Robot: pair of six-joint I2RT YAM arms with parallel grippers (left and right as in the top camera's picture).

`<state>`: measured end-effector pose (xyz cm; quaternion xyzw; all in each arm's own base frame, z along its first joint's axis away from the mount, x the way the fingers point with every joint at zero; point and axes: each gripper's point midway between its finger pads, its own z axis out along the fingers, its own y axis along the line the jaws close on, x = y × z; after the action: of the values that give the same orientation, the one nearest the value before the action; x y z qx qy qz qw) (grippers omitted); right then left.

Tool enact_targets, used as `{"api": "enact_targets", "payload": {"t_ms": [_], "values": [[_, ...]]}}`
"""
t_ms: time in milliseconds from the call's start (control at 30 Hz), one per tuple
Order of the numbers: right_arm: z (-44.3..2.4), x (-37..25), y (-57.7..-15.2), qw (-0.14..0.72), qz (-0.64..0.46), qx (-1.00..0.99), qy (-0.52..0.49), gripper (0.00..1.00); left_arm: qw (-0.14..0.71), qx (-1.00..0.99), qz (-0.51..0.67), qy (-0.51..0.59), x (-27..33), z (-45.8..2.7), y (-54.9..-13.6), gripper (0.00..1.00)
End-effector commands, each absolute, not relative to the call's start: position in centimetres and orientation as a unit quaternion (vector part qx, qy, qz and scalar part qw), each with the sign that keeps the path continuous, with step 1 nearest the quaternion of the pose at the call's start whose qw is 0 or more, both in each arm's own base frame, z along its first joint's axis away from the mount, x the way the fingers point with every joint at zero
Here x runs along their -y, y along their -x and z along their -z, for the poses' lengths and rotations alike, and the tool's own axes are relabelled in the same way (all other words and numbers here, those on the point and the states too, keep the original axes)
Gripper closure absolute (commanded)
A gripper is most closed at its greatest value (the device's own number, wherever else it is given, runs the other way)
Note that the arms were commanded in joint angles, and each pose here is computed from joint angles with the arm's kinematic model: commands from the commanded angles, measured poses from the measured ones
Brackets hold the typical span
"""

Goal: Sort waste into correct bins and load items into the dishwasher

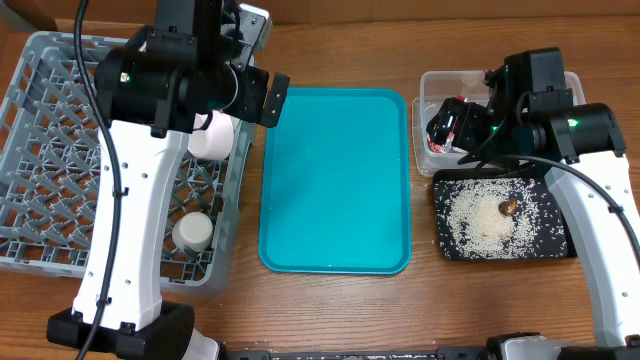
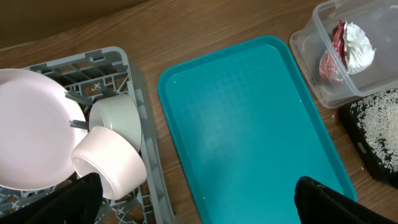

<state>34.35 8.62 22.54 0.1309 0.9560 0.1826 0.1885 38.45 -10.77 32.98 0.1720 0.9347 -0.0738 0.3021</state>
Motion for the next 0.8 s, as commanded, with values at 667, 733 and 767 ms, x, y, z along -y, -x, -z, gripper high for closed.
{"api": "enact_targets", "payload": {"t_ms": [667, 733, 767], "values": [[-30.6, -3.1, -32.6, 0.547, -0.09, -0.827, -0.093, 0.0, 0.302, -0.935, 0.083, -0.167, 11.0, -33.0, -38.5, 0.0], [-30.0, -2.7, -30.7, 0.565, -0.094, -0.814, -0.095, 0.0, 0.302, -0.935, 0.082, -0.167, 11.0, -33.0, -38.5, 0.0], [-29.6, -2.6, -29.9, 0.574, -0.099, -0.807, -0.094, 0.0, 0.302, -0.935, 0.082, -0.167, 11.0, -33.0, -38.5, 0.0]]}}
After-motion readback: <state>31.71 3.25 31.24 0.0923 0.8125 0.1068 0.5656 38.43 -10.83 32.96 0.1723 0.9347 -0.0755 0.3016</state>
